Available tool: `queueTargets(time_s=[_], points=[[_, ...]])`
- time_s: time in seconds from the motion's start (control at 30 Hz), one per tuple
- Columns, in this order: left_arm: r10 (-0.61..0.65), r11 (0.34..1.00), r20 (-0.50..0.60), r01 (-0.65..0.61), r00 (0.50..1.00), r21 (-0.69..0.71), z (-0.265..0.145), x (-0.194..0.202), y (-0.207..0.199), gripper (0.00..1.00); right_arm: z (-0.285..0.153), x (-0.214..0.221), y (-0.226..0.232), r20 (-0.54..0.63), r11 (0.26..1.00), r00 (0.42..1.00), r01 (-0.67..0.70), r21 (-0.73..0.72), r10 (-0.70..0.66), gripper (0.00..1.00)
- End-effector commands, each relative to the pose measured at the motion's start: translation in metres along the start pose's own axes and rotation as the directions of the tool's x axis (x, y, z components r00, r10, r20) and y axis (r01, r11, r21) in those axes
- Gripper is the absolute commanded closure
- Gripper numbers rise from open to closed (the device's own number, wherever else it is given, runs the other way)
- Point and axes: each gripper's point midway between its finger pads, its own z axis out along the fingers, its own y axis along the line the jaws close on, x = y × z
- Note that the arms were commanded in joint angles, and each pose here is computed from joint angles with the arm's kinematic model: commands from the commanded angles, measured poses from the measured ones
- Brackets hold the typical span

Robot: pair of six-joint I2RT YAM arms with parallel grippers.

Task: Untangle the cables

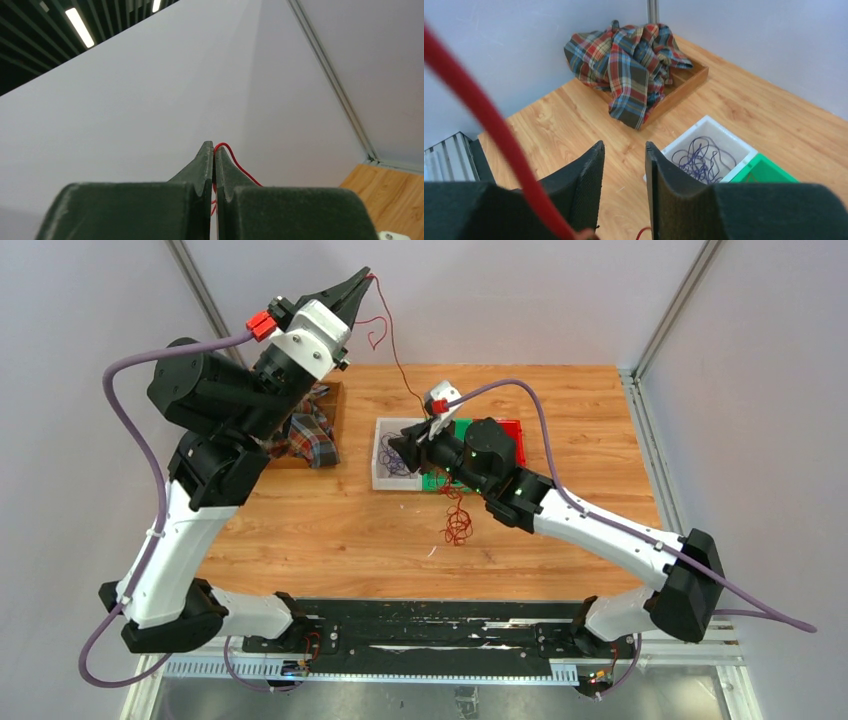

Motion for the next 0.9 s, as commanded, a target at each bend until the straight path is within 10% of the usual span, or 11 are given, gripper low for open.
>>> queueTargets(time_s=[0.0, 0.17, 0.87], points=[[-0.022, 1.000, 0.068, 0.022, 0.997, -0.001, 0.002, -0.024, 0.010, 0.99, -0.001, 0.013, -0.004, 0.029, 0.999, 0.999, -0.041, 0.005, 0.041, 0.68], [-0.042, 0.999, 0.080, 0.043, 0.996, -0.014, 0.011, -0.028, 0.013, 0.99, -0.004, 0.043, 0.001, 0.023, 0.989, 0.988, -0.151, -0.010, 0.151, 0.93], [-0.007, 0.978, 0.258, 0.060, 0.966, -0.197, 0.012, -0.095, 0.076, 1.00, -0.010, 0.221, 0.015, -0.183, 0.971, 0.956, -0.215, 0.103, 0.231, 0.72]])
